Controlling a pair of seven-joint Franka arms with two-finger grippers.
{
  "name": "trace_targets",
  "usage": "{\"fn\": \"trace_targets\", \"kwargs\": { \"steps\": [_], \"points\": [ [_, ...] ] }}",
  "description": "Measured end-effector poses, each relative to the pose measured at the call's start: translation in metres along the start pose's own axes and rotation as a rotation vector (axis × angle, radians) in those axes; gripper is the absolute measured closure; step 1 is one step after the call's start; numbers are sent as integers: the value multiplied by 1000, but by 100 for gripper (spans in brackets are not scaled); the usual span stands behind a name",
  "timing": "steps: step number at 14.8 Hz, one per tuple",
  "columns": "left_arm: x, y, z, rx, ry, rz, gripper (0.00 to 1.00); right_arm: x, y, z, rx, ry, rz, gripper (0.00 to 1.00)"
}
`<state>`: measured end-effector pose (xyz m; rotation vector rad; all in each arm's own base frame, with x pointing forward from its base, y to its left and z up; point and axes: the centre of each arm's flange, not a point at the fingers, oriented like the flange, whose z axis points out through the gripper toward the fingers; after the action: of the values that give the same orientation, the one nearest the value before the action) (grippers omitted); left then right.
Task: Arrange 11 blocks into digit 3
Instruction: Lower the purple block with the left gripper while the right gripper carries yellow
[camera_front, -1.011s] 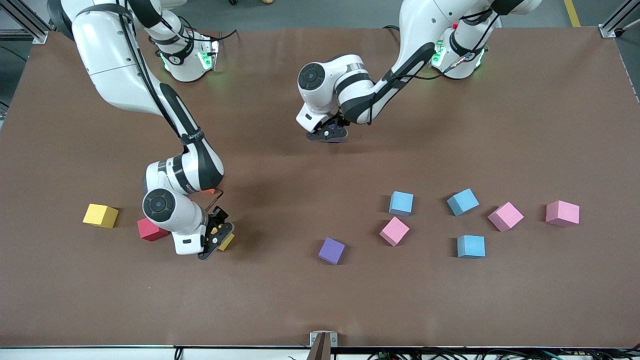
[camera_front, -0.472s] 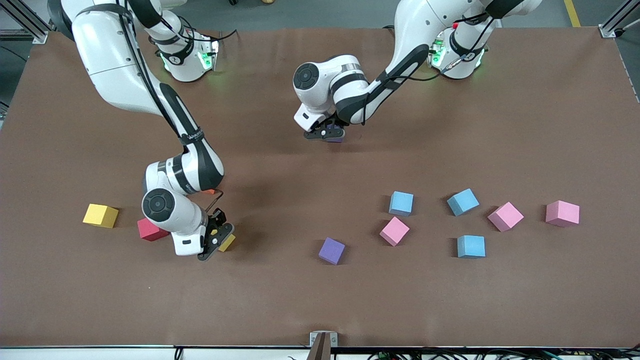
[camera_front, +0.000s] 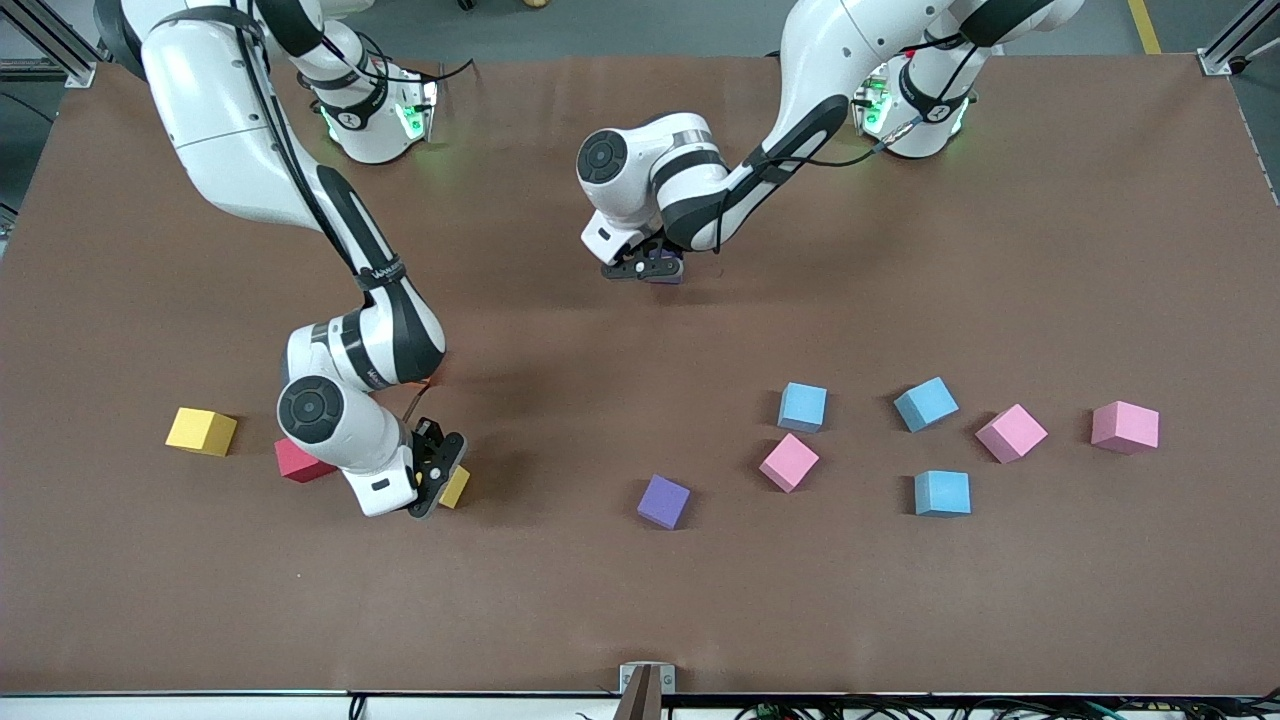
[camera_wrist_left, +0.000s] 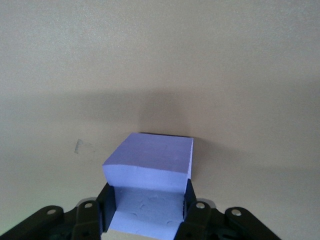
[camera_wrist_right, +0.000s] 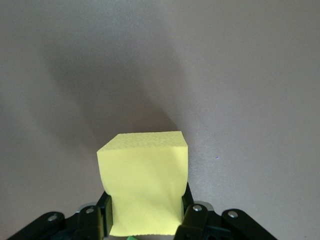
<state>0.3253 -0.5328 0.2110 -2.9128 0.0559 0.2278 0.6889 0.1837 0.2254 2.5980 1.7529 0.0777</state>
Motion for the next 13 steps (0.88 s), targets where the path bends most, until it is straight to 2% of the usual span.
{"fn": "trace_targets", "kwargs": {
  "steps": [3,4,5,6,8,9,13],
  "points": [
    [2,0,5,3,-7,-3,44,0,2,-2,-4,3,-67,46],
    [3,0,5,3,-8,-5,40,1,3,-4,-8,5,-87,46],
    [4,0,5,2,-8,-9,34,1,5,-7,-13,8,-101,46],
    [4,1,4,0,-7,-15,21,2,6,-9,-17,11,-109,46],
    [6,1,1,-5,-4,-36,3,2,7,-10,-19,12,-115,46],
    [7,1,0,-6,-3,-46,0,2,7,-10,-19,12,-117,46],
    [19,-13,-26,28,14,-86,0,2,7,-10,-19,12,-124,46]
  ]
}}
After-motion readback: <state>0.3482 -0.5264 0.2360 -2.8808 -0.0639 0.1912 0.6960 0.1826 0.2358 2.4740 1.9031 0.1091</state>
